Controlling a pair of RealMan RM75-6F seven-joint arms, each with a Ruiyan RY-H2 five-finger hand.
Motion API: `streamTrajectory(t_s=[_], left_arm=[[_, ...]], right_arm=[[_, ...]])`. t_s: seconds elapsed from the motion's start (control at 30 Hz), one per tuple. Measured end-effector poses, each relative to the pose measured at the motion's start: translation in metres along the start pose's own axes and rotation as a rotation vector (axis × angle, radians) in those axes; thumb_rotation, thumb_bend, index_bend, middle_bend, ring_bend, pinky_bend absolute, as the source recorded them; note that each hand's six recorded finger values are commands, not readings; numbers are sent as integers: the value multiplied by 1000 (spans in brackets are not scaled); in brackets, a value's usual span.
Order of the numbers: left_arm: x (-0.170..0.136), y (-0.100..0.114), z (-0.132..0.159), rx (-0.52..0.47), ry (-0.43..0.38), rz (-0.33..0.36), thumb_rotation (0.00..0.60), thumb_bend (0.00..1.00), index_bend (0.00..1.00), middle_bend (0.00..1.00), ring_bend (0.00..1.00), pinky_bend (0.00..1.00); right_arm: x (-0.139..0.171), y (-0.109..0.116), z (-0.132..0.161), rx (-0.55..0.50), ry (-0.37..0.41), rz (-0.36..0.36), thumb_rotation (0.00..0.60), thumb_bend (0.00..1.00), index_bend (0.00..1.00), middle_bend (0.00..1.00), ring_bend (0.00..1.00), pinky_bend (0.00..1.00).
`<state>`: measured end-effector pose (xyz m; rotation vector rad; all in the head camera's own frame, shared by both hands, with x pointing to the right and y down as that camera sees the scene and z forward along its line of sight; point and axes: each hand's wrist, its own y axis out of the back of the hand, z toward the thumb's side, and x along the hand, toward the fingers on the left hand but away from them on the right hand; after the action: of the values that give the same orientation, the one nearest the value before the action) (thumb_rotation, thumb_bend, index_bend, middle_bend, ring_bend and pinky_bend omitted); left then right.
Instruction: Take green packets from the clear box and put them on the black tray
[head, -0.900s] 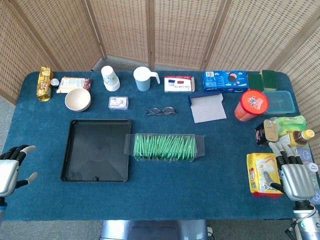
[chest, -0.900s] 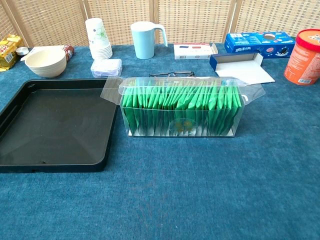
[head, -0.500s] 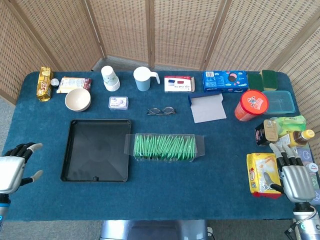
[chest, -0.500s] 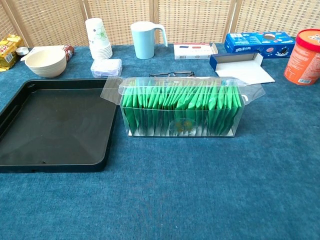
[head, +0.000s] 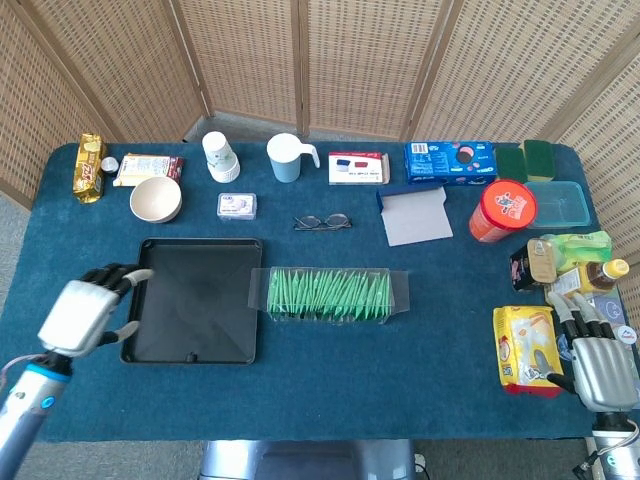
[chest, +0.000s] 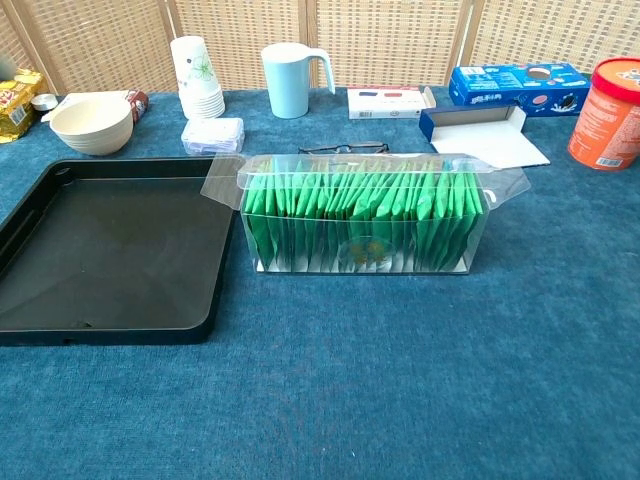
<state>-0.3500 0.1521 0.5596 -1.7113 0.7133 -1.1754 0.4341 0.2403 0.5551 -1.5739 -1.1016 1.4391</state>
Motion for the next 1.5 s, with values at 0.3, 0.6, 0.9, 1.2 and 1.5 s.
streamTrajectory(t_s=[0.3, 0.6, 0.9, 1.2, 1.5], left_arm=[[56, 4, 75, 24, -222, -39, 600, 138, 240, 233, 230, 355], [79, -2, 120, 30, -305, -74, 600, 133, 229, 214, 222, 355], [103, -14, 161, 13, -339, -85, 600, 133, 229, 211, 218, 355], [137, -27, 201, -2, -336, -91, 600, 133, 229, 211, 217, 355], [154, -28, 219, -18, -329, -101, 600, 133, 240, 211, 217, 355]], right_arm=[[4, -2, -5, -7, -21, 3, 557, 362, 55, 155, 67, 149], [4, -6, -8, -20, -32, 6, 557, 363, 55, 155, 68, 149], [1, -11, -7, -31, -30, 16, 559, 363, 65, 154, 68, 149], [6, -12, -12, -43, -48, 14, 558, 363, 108, 154, 67, 149], [10, -13, -17, -51, -62, 10, 558, 363, 114, 155, 67, 150]])
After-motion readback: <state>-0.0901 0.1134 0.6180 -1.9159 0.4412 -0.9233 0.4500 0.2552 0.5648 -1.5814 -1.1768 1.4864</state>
